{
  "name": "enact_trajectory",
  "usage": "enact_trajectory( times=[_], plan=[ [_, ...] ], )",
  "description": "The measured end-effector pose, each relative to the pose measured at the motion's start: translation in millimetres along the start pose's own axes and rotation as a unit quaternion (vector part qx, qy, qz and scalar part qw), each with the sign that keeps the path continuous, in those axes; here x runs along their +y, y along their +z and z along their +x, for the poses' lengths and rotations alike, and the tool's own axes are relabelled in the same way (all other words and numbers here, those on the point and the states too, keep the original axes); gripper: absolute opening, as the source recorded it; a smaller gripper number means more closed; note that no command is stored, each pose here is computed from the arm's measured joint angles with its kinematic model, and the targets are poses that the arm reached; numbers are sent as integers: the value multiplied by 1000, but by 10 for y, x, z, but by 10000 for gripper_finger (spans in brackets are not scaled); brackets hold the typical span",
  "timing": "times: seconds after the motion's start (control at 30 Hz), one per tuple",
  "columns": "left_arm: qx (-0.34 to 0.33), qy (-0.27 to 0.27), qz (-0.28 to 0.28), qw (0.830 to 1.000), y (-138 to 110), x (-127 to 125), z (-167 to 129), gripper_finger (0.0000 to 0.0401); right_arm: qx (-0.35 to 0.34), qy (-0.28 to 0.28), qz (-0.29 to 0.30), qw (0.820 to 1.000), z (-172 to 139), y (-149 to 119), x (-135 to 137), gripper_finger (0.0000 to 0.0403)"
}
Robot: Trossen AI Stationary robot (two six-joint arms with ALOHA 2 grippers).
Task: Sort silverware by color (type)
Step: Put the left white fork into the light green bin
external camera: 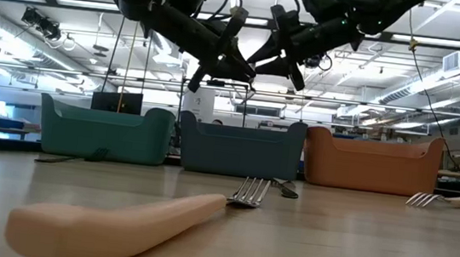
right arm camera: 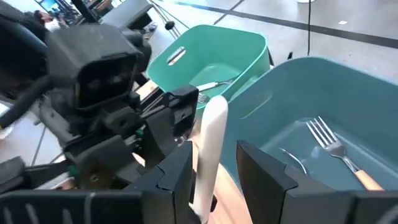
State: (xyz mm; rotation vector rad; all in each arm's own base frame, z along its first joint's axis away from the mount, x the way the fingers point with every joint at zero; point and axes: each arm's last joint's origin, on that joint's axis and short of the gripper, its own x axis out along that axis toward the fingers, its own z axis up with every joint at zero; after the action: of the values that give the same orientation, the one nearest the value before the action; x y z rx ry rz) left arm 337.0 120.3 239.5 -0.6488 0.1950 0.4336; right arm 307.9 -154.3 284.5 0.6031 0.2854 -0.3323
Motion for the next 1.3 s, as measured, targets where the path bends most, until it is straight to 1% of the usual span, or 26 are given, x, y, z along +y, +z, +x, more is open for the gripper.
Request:
enact_trajectory(
  times=[0.13, 0.2, 0.27, 0.4, 0.43, 0.63, 0.8, 0.87, 0.97, 1.03, 1.1, 1.23, 1.3],
  plan=[
    [1, 0, 9, 1000, 7, 11, 0, 52, -4, 2, -7, 1000, -8, 6, 21, 129],
    [1, 0, 8, 1000, 18, 28, 0, 52, -7, 4, -7, 1000, -16, 15, 26, 118],
    [1, -1, 7, 1000, 31, 46, 0, 55, -13, 5, -9, 1000, -20, 27, 33, 96],
    [0, 3, 6, 1000, 51, 81, 0, 63, -12, 4, -11, 1000, -17, 24, 29, 27],
    [-1, 4, 5, 1000, 57, 88, -1, 62, -13, 4, -12, 1000, -14, 25, 27, 22],
    [0, 5, 6, 1000, 56, 90, -1, 54, -11, 1, -22, 1000, -12, 20, 24, 23],
    [2, 0, 1, 1000, 77, 118, -1, 71, -12, 2, -31, 999, -15, 25, 19, 23],
    [8, -16, -15, 1000, 103, 141, -3, 83, -10, 6, -35, 999, -38, 37, 13, 23],
    [21, -52, -41, 998, 145, 165, -9, 99, -9, 27, -40, 999, -89, 73, 23, 23],
    [26, -76, -43, 996, 172, 172, -13, 106, -8, 40, -40, 998, -102, 85, 29, 23],
    [24, -93, -42, 994, 194, 165, -17, 108, -4, 42, -40, 998, -96, 72, 44, 23],
    [11, -114, -38, 993, 228, 136, -22, 109, 3, 50, -44, 998, -61, 23, 112, 23],
    [12, -119, -37, 992, 229, 132, -23, 108, 0, 44, -47, 998, -52, 9, 138, 23]
  ],
)
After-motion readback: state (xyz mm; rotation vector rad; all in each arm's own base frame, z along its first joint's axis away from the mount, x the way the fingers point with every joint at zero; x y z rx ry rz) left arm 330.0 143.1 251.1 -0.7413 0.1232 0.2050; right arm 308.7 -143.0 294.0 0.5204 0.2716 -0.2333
